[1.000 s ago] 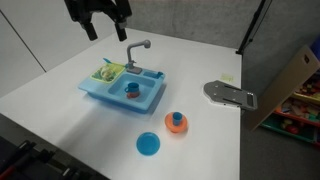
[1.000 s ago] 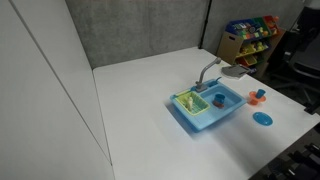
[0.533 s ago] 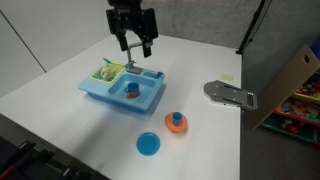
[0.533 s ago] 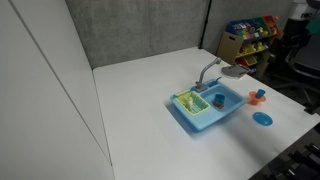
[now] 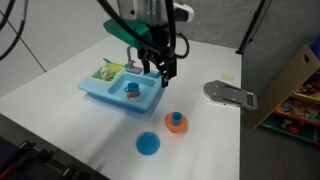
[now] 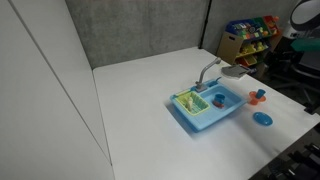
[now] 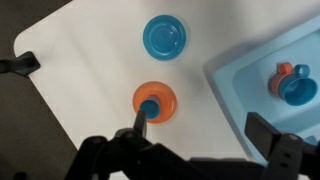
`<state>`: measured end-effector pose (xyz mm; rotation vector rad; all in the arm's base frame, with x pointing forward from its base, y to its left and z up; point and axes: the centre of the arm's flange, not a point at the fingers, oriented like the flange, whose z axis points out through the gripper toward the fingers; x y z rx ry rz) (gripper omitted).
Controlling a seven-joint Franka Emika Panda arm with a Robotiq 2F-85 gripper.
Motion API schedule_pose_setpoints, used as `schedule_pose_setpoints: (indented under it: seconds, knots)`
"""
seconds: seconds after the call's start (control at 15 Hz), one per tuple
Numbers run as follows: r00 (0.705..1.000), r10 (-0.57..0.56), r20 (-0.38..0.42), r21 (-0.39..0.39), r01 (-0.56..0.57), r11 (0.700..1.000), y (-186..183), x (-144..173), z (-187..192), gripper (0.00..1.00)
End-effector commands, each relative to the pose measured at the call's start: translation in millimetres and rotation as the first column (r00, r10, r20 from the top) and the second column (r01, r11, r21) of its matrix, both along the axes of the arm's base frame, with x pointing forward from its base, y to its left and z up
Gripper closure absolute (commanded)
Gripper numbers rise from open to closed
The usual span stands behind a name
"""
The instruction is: Pick up the blue handleless cup on top of the orange saucer plate and put it in the blue cup with a handle inside the sink
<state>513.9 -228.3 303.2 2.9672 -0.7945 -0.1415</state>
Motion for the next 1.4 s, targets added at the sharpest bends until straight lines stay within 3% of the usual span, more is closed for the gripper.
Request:
schedule_pose_setpoints:
  seconds: [0.0, 0.47, 0.73, 1.13, 1.33]
  knots:
    - [0.995, -0.098, 0.004, 0.011, 0.098, 0.995, -26, 10, -29, 0.00]
    - [0.971, -0.239, 0.004, 0.019, 0.239, 0.971, -67, 2, -74, 0.00]
    - [0.959, -0.281, 0.020, -0.014, 0.282, 0.959, -81, 1, -90, 0.00]
    - [0.966, -0.259, -0.001, -0.013, 0.259, 0.966, -75, -7, -95, 0.00]
    - [0.963, -0.267, 0.026, -0.032, 0.268, 0.963, -78, 2, -112, 0.00]
